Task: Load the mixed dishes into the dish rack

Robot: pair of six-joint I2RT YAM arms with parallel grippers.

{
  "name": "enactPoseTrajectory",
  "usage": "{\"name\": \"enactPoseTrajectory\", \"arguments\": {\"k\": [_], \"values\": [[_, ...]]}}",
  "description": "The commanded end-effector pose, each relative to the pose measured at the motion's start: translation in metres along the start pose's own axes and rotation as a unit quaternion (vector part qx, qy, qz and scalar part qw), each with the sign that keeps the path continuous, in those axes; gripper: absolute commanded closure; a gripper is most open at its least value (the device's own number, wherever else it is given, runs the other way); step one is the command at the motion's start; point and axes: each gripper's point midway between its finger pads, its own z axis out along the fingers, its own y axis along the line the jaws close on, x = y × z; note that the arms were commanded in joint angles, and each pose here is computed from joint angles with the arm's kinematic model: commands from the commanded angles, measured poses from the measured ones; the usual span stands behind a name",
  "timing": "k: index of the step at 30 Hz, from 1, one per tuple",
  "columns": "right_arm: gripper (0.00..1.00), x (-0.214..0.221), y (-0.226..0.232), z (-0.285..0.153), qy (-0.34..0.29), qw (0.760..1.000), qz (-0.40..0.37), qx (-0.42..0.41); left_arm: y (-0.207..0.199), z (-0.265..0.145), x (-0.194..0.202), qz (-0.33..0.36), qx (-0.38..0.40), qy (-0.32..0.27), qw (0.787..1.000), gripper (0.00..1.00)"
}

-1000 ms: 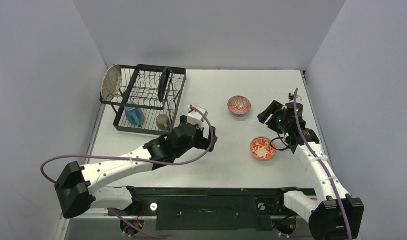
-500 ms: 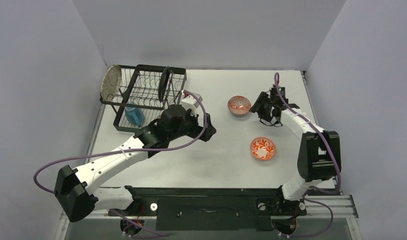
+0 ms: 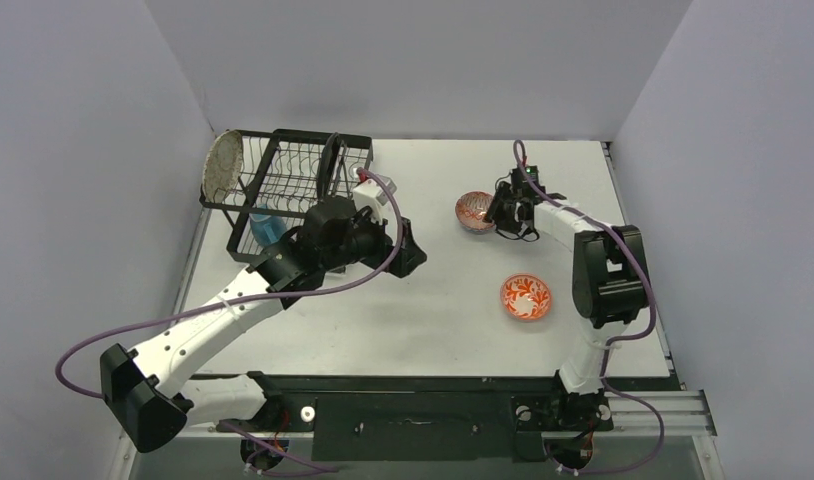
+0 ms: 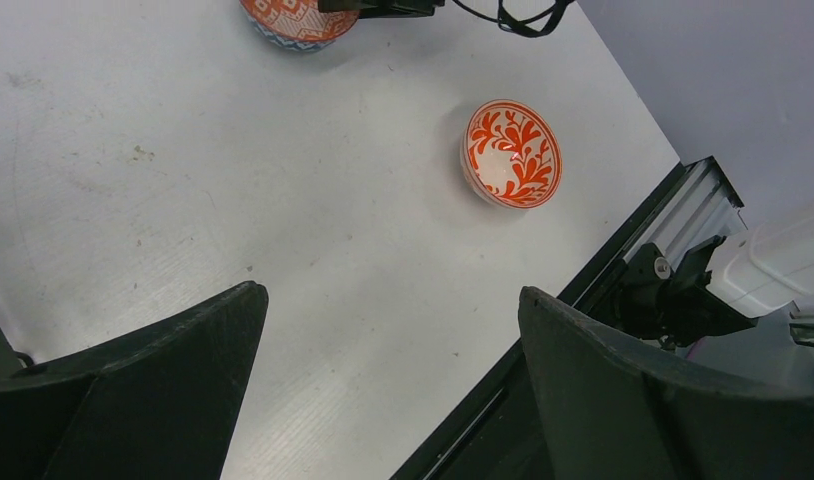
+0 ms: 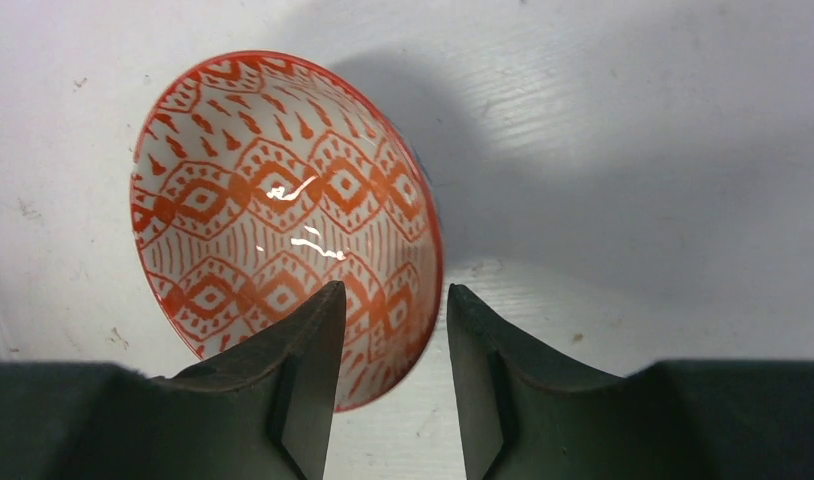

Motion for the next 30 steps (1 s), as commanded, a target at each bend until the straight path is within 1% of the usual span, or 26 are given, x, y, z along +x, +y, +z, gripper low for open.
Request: {"name": "enactPoseTrajectory", "arguments": {"k": [1, 3, 5, 6, 7, 9, 10, 11, 12, 17, 20, 22, 25, 26, 27, 28, 29, 30], "values": [[0.64, -0.032, 0.011, 0.005, -0.052, 0.998, -0.022, 0.008, -0.012, -0.012, -0.031, 0.013, 0.024, -0.028, 0.999, 0.04], [0.67, -0.033, 0.010, 0.010, -0.053, 0.998, -0.024, 0.015, -0.010, -0.017, -0.038, 0.011, 0.018, -0.034, 0.999, 0.04], [0.73, -0.033, 0.010, 0.014, -0.054, 0.998, -0.034, 0.023, -0.011, -0.023, -0.051, 0.007, 0.015, -0.048, 0.999, 0.04], [0.78, -0.033, 0.011, 0.017, -0.056, 0.997, -0.042, 0.029, -0.013, -0.026, -0.056, 0.005, 0.017, -0.054, 0.998, 0.04], [0.81, -0.034, 0.011, 0.018, -0.059, 0.997, -0.046, 0.033, -0.017, -0.031, -0.066, 0.005, 0.023, -0.066, 0.998, 0.04], [0.91, -0.034, 0.013, 0.021, -0.065, 0.995, -0.061, 0.044, -0.024, -0.039, -0.081, 0.002, 0.032, -0.080, 0.996, 0.04], [0.93, -0.037, 0.013, 0.022, -0.071, 0.994, -0.068, 0.051, -0.026, -0.041, -0.085, -0.003, 0.035, -0.083, 0.996, 0.04], [0.99, -0.039, 0.015, 0.021, -0.078, 0.993, -0.074, 0.057, -0.030, -0.045, -0.093, -0.006, 0.040, -0.090, 0.995, 0.04], [1.00, -0.041, 0.015, 0.021, -0.082, 0.991, -0.081, 0.061, -0.032, -0.048, -0.098, -0.008, 0.045, -0.094, 0.995, 0.04], [1.00, -0.053, 0.027, 0.009, -0.108, 0.986, -0.112, 0.062, -0.028, -0.047, -0.102, -0.040, 0.048, -0.091, 0.994, 0.04], [1.00, -0.060, 0.044, -0.011, -0.135, 0.982, -0.128, 0.029, -0.018, -0.037, -0.096, -0.067, 0.055, -0.077, 0.993, 0.04], [1.00, -0.059, 0.062, -0.034, -0.146, 0.980, -0.135, -0.009, -0.008, -0.026, -0.091, -0.089, 0.048, -0.065, 0.993, 0.04], [1.00, -0.041, 0.085, -0.071, -0.148, 0.976, -0.144, -0.074, 0.013, -0.001, -0.081, -0.114, 0.013, -0.037, 0.993, 0.01], [1.00, -0.028, 0.086, -0.074, -0.137, 0.976, -0.148, -0.083, 0.013, 0.003, -0.084, -0.110, 0.010, -0.038, 0.993, 0.05], [1.00, -0.027, 0.092, -0.087, -0.138, 0.975, -0.144, -0.101, 0.019, 0.015, -0.080, -0.106, 0.001, -0.027, 0.994, 0.07], [1.00, -0.014, 0.090, -0.089, -0.122, 0.976, -0.144, -0.109, 0.021, 0.019, -0.082, -0.098, -0.009, -0.029, 0.995, 0.09], [1.00, -0.015, 0.092, -0.101, -0.129, 0.975, -0.139, -0.119, 0.025, 0.029, -0.082, -0.095, -0.020, -0.024, 0.995, 0.10], [1.00, -0.005, 0.089, -0.103, -0.120, 0.975, -0.139, -0.124, 0.027, 0.035, -0.081, -0.086, -0.035, -0.027, 0.995, 0.10]]}}
